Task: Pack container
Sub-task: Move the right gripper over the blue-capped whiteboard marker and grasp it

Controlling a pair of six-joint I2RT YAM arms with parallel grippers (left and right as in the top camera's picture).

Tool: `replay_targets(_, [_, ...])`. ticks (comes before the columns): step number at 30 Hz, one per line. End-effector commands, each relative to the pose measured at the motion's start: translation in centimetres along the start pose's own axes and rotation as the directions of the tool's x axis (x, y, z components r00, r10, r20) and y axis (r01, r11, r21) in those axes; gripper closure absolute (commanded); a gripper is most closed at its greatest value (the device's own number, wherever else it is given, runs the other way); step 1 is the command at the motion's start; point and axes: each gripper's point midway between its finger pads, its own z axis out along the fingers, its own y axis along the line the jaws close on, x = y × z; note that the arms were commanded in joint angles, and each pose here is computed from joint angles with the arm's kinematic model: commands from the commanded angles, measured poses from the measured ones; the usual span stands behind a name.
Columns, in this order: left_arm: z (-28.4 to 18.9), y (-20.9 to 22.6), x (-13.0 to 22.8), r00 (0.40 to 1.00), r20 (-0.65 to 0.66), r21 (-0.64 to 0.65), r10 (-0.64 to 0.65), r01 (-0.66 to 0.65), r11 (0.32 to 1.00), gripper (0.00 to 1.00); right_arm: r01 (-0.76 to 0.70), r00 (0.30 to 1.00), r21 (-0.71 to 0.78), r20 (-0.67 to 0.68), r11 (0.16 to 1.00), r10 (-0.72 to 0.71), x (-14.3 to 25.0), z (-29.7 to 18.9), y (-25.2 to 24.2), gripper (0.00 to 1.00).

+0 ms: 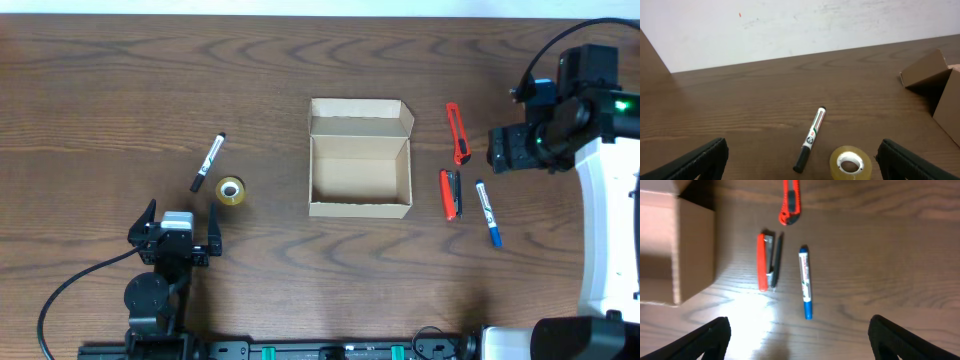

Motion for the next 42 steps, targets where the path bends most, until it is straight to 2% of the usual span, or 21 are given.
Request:
replay_targets(1, [0.0, -0.1, 1.7, 0.998, -0.059, 0.001, -0.006, 0.006, 1.000, 0.05, 0.021, 0.998, 0.023, -0.054, 1.000, -0.019, 1.5, 1.5, -0.1, 0.15])
replay_targets(3, [0.0, -0.1, 1.7, 0.998, -0.059, 0.001, -0.006, 0.006, 1.000, 0.05, 0.067, 0.995, -0.011, -0.078, 0.998, -0.067, 2.5, 2.7, 0.5, 0.23])
replay_targets(4, [0.0, -0.1, 1.7, 0.998, -0.059, 0.002, -0.006, 0.006, 1.000, 0.05, 0.078, 0.993, -0.009, -0.088, 0.997, -0.079, 2.9, 3.3, 0.5, 0.24])
replay_targets(7, [0.0, -0.1, 1.7, 0.998, -0.059, 0.001, -0.006, 0.006, 1.000, 0.05, 0.145, 0.981, -0.026, -0.130, 0.989, -0.147, 4.7, 5.0, 0.7, 0.22])
replay_targets(13, [0.0, -0.1, 1.7, 0.998, -0.059, 0.002, -0.006, 0.006, 1.000, 0.05, 0.080, 0.980, 0.078, -0.189, 0.994, -0.064, 6.8, 8.1, -1.3, 0.18])
replay_targets(16, [0.0, -0.1, 1.7, 0.998, -0.059, 0.002, -0.006, 0.006, 1.000, 0.05, 0.114, 0.976, 0.075, -0.193, 0.991, -0.098, 7.6, 9.8, -1.8, 0.18])
replay_targets(25, [0.0, -0.1, 1.7, 0.998, -0.059, 0.001, -0.006, 0.006, 1.000, 0.05, 0.103, 0.978, 0.063, -0.187, 0.993, -0.089, 7.8, 12.5, -2.6, 0.26])
replay_targets(29, [0.0, -0.1, 1.7, 0.998, -0.058, 0.002, -0.006, 0.006, 1.000, 0.05, 0.116, 0.978, 0.034, -0.180, 0.993, -0.108, 7.5, 13.3, -2.2, 0.23])
replay_targets(42, [0.0, -0.1, 1.7, 0.998, -0.058, 0.002, -0.007, 0.007, 1.000, 0.05, 0.065, 0.950, -0.050, -0.302, 0.997, -0.077, 9.2, 19.0, -1.0, 0.26])
